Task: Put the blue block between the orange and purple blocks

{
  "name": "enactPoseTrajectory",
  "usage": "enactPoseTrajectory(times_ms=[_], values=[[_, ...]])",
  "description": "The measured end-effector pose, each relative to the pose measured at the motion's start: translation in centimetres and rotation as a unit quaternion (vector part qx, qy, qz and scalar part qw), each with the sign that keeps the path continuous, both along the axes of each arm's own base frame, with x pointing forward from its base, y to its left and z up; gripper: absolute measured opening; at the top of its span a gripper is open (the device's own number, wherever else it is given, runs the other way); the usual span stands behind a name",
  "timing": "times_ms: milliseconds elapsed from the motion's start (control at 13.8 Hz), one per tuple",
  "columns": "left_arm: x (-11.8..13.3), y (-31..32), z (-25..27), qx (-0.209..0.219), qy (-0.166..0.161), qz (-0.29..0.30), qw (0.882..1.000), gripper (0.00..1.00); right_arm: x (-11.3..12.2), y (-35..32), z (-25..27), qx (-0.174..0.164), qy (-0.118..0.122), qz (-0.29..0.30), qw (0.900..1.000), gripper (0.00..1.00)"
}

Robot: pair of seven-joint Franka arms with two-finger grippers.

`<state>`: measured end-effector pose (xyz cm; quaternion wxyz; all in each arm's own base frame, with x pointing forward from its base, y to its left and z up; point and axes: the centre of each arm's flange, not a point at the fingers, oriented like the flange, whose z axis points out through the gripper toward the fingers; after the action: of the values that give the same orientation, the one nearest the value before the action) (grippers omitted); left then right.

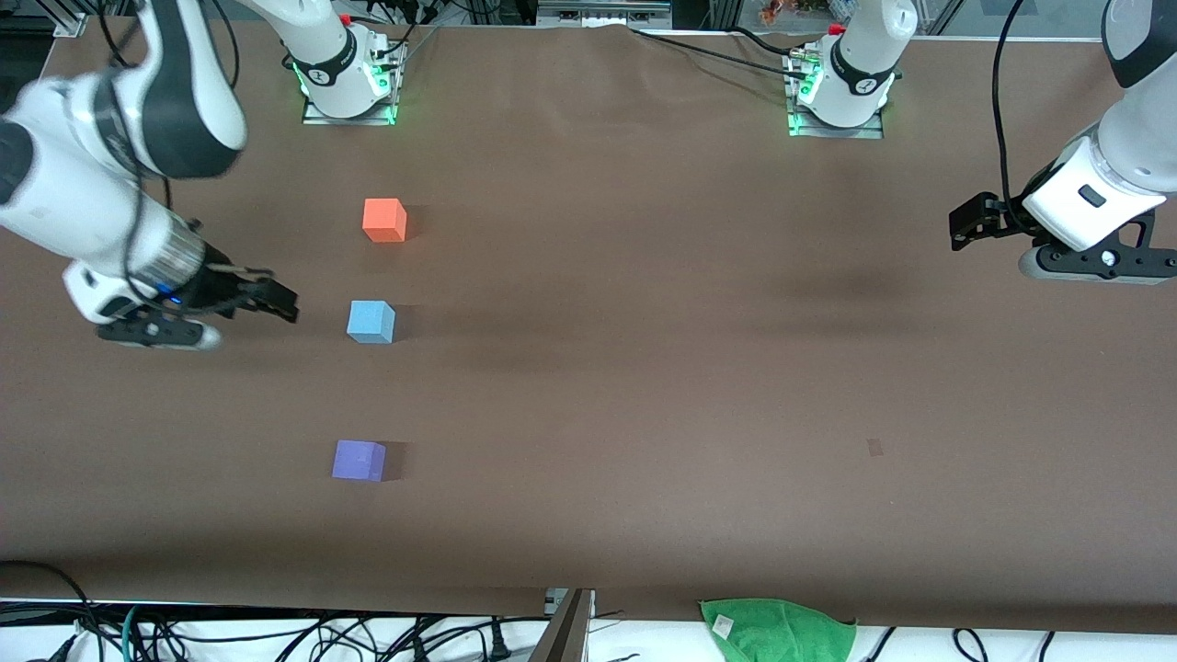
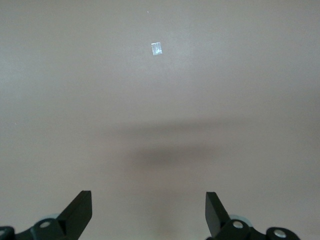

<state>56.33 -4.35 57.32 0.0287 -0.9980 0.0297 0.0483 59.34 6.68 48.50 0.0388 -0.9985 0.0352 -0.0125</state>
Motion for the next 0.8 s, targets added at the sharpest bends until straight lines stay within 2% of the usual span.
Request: enactPoseTrajectory(times_ms=[291,582,800], values=[[0.0,0.0,0.0,0.0,0.0,0.0,1.0,1.0,-1.6,-0.2,7.2,0.004,0.02,0.022,1.0,1.0],[0.0,0.0,0.0,0.0,0.0,0.0,1.0,1.0,-2.1,-2.4,8.3,0.004,0.042,0.035,0.999,1.0],[0.0,0.0,0.0,0.0,0.0,0.0,1.0,1.0,-2.7,-2.4,9.4,0.006,0.039,0.041,0.998,1.0]])
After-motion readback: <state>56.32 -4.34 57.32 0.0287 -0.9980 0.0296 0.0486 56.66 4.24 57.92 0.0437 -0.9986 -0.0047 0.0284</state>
